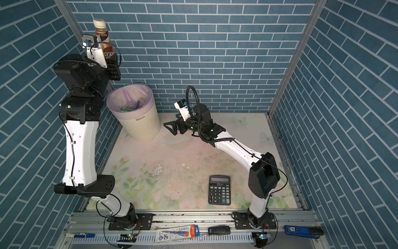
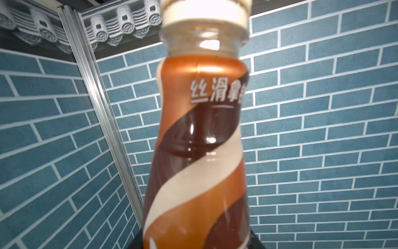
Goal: Throw the plastic bottles in the bin
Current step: 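Lift the Nescafe bottle with left gripper and raise it above the bin, then open the left gripper to drop the Nescafe bottle into the bin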
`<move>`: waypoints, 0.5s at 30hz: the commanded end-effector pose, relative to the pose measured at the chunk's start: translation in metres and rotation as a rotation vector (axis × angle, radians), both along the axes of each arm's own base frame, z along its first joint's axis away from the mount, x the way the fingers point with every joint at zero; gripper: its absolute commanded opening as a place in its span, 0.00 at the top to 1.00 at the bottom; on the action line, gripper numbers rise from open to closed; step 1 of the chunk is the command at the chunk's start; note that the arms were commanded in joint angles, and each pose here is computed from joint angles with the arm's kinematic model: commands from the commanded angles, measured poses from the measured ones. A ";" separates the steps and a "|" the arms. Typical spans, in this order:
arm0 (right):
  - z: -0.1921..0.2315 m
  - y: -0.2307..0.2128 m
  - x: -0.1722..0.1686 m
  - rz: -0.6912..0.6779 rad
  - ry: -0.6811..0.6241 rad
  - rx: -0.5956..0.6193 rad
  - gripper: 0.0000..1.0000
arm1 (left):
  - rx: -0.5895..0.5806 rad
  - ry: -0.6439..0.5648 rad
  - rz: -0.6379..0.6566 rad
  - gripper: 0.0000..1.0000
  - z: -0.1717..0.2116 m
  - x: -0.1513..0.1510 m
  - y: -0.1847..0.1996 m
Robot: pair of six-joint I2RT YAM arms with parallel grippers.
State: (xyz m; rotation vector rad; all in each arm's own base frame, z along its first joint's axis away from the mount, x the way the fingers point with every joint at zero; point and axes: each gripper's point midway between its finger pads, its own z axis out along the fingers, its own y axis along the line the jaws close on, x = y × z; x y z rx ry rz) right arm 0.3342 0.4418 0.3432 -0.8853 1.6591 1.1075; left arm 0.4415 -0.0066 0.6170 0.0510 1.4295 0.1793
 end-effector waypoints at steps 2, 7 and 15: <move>0.017 0.003 -0.001 0.016 -0.052 0.021 0.01 | -0.070 0.309 0.004 0.47 -0.122 0.077 0.013; 0.007 0.002 -0.002 0.016 -0.039 0.004 0.01 | -0.157 0.490 0.053 0.01 -0.186 0.097 0.032; 0.000 0.003 -0.001 0.023 -0.015 0.010 0.01 | -0.152 0.334 -0.037 0.01 -0.123 0.067 0.004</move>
